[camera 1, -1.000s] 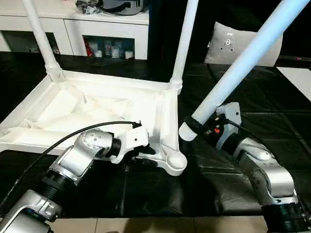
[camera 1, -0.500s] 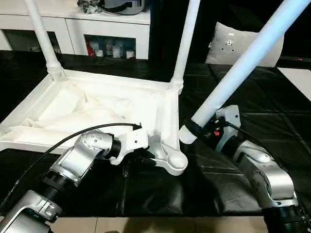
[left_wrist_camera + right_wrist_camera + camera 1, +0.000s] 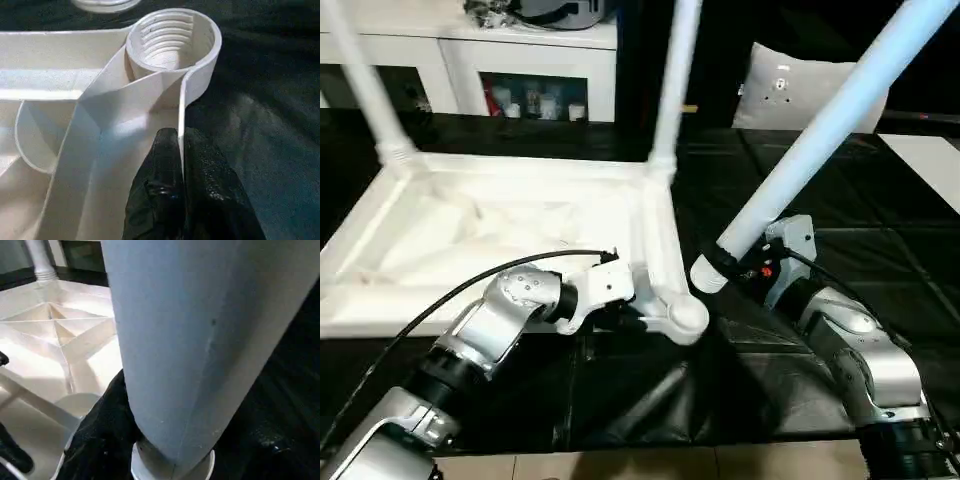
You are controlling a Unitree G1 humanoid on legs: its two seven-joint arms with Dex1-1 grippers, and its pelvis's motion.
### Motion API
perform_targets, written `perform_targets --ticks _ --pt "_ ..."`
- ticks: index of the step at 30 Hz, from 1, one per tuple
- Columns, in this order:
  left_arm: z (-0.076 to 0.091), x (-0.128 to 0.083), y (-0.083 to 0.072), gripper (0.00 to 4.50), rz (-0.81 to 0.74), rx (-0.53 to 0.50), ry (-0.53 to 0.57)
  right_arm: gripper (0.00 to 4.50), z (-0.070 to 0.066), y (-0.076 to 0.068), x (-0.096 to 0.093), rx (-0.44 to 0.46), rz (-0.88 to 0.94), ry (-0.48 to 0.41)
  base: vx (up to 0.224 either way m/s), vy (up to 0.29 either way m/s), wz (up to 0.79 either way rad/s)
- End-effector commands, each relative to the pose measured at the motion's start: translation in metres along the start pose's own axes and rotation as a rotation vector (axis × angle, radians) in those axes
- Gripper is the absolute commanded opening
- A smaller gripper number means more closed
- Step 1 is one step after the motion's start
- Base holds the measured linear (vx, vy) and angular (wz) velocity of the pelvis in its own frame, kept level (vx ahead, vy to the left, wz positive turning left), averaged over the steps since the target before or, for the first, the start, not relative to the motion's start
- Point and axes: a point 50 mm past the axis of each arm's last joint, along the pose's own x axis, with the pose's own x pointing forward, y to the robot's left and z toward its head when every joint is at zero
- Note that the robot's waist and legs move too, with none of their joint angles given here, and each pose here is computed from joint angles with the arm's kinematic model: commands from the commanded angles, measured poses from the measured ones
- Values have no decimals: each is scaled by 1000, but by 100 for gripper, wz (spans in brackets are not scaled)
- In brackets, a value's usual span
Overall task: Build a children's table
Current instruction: Insert table leg to table base
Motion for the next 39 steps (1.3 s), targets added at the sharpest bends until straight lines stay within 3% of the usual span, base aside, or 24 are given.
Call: perform_targets --ticks 1,13,16,17,18,19,22,25,38,39 --pt "-12 -3 5 0 86 -109 52 185 10 -2 1 -19 3 -33 0 0 0" --pt "3 13 0 0 134 -146 -18 185 12 6 6 -9 103 0 0 0 0" --pt "7 15 -1 0 124 -116 -45 185 13 8 8 -17 132 9 0 0 0" --pt "7 14 0 0 120 -125 -52 185 13 8 8 -22 138 11 0 0 0" --pt "6 13 0 47 96 -142 -69 185 13 9 9 -26 146 14 0 0 0" --pt "6 13 -1 58 89 -145 -73 185 13 9 9 -26 148 14 0 0 0" --pt "4 11 -1 60 72 -150 -79 185 13 9 10 -32 153 19 0 0 0" --pt "-7 7 4 88 109 -118 -16 185 13 10 11 -38 165 23 0 0 0" --pt "-16 5 6 92 65 -111 28 185 13 11 14 -48 207 57 0 0 0" --pt "-16 5 6 75 62 -111 30 185 12 11 14 -49 210 66 0 0 0"
